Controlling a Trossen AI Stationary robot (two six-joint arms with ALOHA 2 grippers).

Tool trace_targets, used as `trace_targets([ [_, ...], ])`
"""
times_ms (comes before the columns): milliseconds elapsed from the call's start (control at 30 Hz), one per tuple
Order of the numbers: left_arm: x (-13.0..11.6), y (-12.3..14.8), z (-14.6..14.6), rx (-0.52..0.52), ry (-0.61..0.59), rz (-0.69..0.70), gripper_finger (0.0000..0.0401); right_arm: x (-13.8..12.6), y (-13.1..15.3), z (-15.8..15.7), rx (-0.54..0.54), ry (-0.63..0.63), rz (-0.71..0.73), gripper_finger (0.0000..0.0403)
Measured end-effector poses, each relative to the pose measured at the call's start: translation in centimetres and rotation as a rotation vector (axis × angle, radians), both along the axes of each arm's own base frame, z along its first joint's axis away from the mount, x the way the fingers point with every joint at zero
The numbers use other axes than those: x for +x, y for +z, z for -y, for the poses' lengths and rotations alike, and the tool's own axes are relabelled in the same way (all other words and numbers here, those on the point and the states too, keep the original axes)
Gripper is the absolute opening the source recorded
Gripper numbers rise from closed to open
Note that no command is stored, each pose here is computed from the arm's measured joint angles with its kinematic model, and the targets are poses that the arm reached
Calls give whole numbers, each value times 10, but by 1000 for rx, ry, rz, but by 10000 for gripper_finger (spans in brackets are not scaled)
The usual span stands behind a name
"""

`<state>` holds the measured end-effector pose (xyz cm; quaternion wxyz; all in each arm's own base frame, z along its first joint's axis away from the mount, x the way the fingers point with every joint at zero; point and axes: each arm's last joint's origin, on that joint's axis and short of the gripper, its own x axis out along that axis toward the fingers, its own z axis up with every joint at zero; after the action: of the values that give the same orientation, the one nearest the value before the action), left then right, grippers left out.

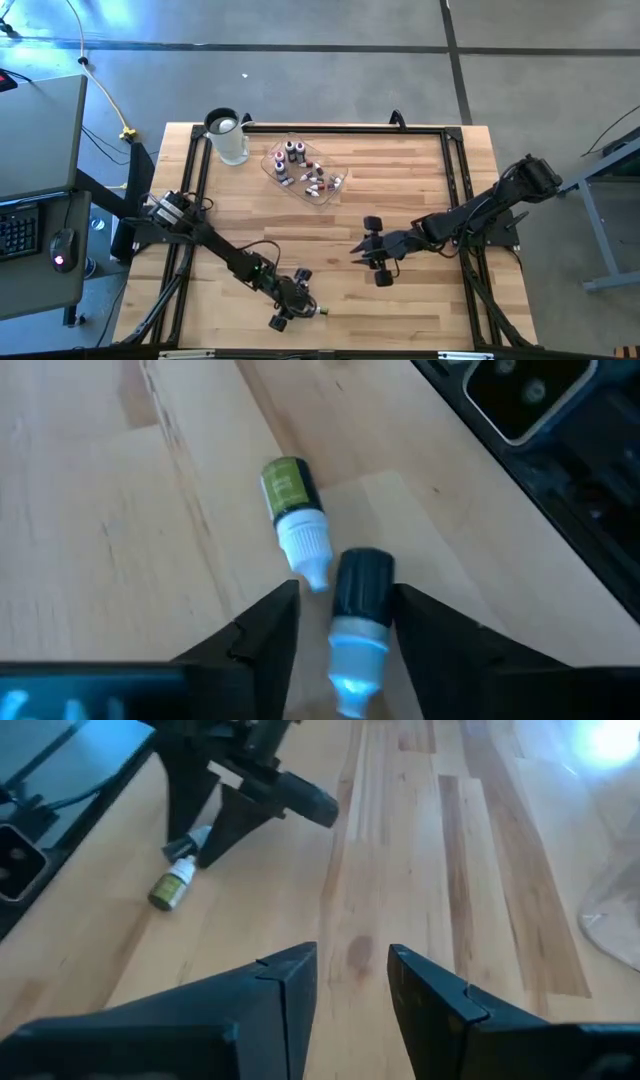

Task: Pick & Place food coloring
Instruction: Put the small black food coloring bottle into the bin

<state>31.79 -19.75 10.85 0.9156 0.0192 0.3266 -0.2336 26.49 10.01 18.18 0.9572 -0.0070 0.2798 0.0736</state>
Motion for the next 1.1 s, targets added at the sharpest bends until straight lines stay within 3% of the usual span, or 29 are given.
trace_targets([
  [333,0,5,-1,-46,52,-7,74,0,0,-2,26,44,-8,119],
  [567,2,44,-26,-12,216,57,82,1,2,-1,8,-4,30,117],
  [767,-7,99,-77,93,444,101,90,2,3,2,-82,-56,56,117],
  [967,-20,142,-148,332,891,224,91,3,4,2,-51,-70,63,117],
  [1100,-21,149,-199,356,983,193,91,3,4,2,-57,-68,66,118],
])
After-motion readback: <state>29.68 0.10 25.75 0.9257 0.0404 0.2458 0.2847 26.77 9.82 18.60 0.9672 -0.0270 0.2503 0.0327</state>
